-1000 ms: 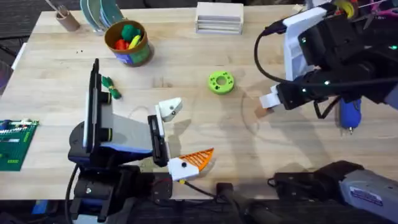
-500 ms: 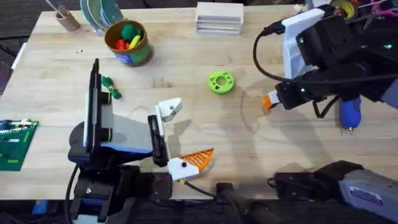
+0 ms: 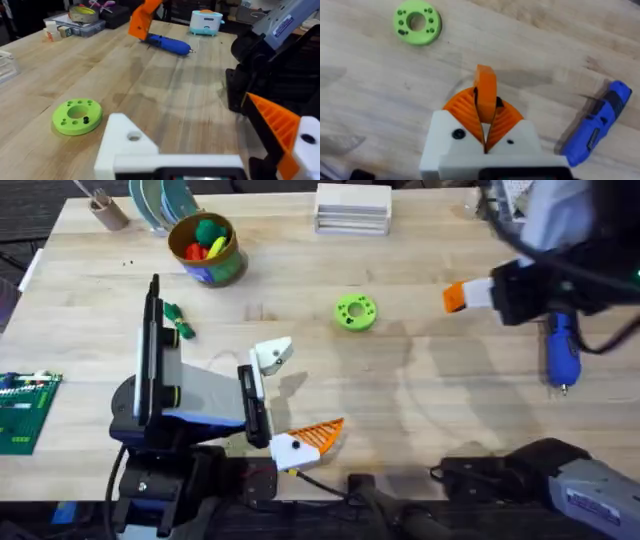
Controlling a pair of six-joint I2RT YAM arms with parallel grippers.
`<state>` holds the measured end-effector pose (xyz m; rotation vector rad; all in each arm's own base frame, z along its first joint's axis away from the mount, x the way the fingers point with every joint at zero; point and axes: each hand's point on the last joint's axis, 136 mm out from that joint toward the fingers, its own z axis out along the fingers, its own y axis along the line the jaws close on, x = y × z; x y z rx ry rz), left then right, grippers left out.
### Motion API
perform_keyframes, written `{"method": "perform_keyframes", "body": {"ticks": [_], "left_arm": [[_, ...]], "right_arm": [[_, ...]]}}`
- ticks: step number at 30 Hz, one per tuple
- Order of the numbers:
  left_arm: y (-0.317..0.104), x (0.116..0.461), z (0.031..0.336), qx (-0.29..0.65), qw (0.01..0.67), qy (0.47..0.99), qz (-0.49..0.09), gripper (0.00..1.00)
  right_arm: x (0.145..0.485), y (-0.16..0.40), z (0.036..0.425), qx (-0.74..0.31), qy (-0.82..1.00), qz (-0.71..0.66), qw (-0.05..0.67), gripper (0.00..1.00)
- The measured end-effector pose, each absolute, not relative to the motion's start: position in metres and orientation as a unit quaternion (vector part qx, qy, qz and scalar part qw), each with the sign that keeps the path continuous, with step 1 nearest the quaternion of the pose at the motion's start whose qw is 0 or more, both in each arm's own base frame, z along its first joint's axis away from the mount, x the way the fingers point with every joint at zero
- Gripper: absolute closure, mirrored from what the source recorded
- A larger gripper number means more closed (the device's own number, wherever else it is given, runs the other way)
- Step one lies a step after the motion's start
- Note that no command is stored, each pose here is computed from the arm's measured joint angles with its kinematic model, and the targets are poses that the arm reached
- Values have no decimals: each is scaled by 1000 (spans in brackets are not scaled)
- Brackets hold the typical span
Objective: Pick up the gripper from the table and insert it into the empty holder that is missing its gripper. Then pick up a screw, insert it into the mounting hole, and use the screwdriver to tighten it. Finally, clean up the table by picking up the vegetable and placing it into the bucket.
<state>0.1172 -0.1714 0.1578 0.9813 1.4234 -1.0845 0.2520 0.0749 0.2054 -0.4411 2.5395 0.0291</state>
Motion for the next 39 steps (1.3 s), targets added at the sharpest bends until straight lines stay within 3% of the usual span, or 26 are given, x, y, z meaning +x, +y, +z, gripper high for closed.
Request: {"method": "perform_keyframes", "body": {"ticks": [6, 9, 15, 18, 22, 27, 39], "left_arm": [[-171, 117, 158, 410, 523, 594, -453, 8], [-171, 117, 158, 410, 523, 594, -453, 8], [-171, 117, 158, 410, 523, 594, -453, 9], [-171, 117, 158, 410, 523, 594, -453, 8], [-171, 117, 158, 410, 523, 594, -453, 8], [-171, 117, 158, 410, 523, 594, -453, 8], [-170, 122, 158, 406, 532, 598, -441, 8]], "right_arm": [[217, 69, 223, -160, 944, 31, 287, 983], [210, 78, 233, -155, 927, 73, 332, 984], [211, 125, 231, -125, 864, 247, 420, 984], [216, 146, 238, -87, 831, 342, 431, 984], [213, 162, 234, -36, 818, 424, 386, 984], [200, 189, 215, -13, 828, 487, 279, 985], [194, 269, 198, -95, 791, 592, 120, 985]]}}
